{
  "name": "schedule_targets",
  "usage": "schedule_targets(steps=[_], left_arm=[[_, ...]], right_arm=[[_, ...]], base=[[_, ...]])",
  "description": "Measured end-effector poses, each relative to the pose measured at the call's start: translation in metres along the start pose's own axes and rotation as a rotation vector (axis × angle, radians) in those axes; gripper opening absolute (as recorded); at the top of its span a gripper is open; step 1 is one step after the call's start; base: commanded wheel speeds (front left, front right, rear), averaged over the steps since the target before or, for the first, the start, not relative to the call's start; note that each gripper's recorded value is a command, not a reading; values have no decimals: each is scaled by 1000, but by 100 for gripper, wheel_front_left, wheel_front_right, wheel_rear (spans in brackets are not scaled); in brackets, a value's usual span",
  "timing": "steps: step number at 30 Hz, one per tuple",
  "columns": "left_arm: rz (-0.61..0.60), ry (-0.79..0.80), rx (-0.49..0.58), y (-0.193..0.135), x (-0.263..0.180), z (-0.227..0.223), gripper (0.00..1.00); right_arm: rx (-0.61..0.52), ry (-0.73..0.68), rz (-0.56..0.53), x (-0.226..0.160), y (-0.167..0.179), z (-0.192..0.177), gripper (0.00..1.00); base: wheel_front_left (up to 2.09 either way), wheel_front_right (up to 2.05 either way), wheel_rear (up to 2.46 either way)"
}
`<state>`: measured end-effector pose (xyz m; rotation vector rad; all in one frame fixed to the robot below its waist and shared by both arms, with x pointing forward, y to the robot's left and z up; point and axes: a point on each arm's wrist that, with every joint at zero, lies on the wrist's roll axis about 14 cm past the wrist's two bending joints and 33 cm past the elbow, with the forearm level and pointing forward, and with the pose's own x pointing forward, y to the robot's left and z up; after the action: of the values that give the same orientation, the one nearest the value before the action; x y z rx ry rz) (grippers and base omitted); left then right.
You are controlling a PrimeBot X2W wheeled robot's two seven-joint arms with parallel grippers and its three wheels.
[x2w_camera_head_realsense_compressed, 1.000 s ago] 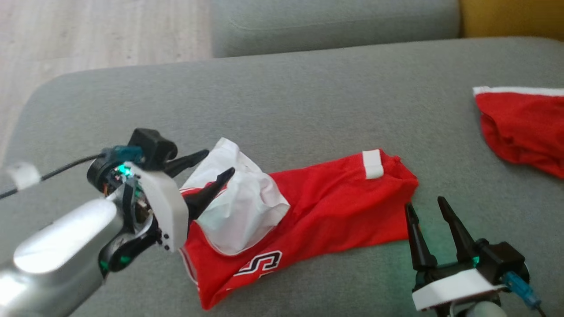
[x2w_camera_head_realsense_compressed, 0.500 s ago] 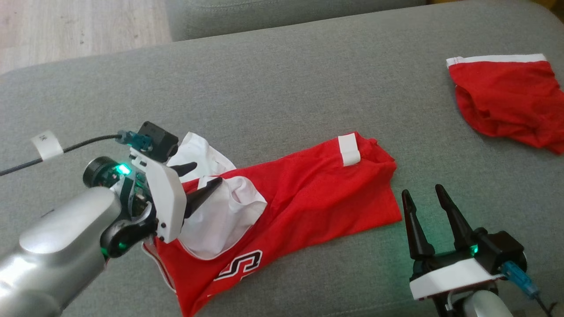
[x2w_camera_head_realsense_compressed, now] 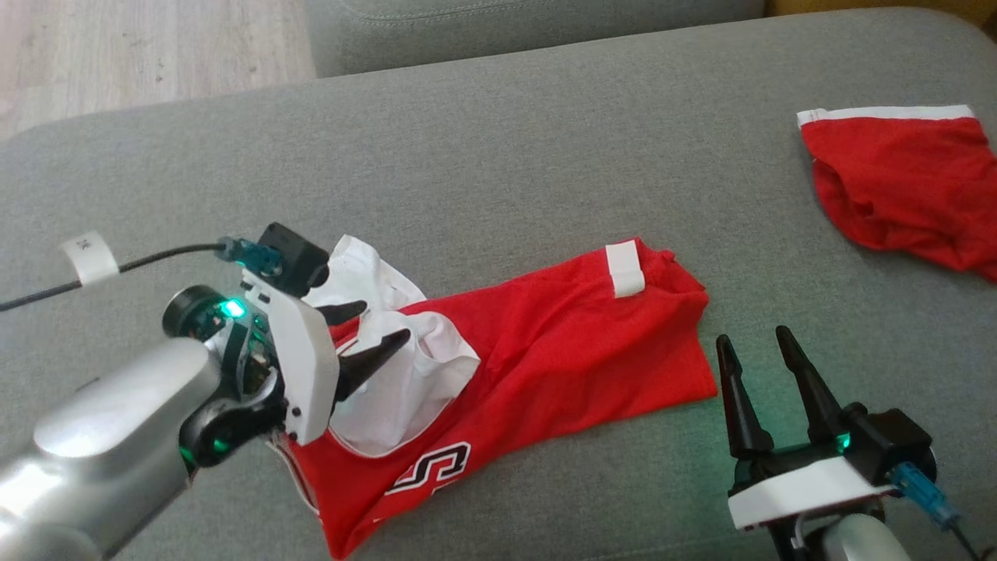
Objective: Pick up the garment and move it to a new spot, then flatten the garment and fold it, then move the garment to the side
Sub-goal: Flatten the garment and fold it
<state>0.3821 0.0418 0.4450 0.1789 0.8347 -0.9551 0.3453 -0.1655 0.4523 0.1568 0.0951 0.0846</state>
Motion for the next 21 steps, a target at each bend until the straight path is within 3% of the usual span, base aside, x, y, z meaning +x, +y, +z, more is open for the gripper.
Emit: schedule_targets(steps=[16, 17, 18, 20, 21], left_arm=[[20, 24, -7, -1, 4, -17, 100], [16, 15, -6, -2, 4, -16, 96], [8, 6, -10, -4, 4, -14, 62], [-12, -7, -26, -9, 4, -11, 24], [-24, -17, -20, -12, 4, -9, 0]], right_arm=[[1, 4, 7, 1, 2, -1, 100], [1, 4, 8, 1, 3, -1, 100], [1, 4, 8, 1, 3, -1, 100], [1, 3, 8, 1, 3, -1, 100], [1, 2, 8, 1, 3, -1, 100]], base=[[0, 0, 0], [0, 0, 0], [0, 0, 0], [0, 0, 0], [0, 0, 0]])
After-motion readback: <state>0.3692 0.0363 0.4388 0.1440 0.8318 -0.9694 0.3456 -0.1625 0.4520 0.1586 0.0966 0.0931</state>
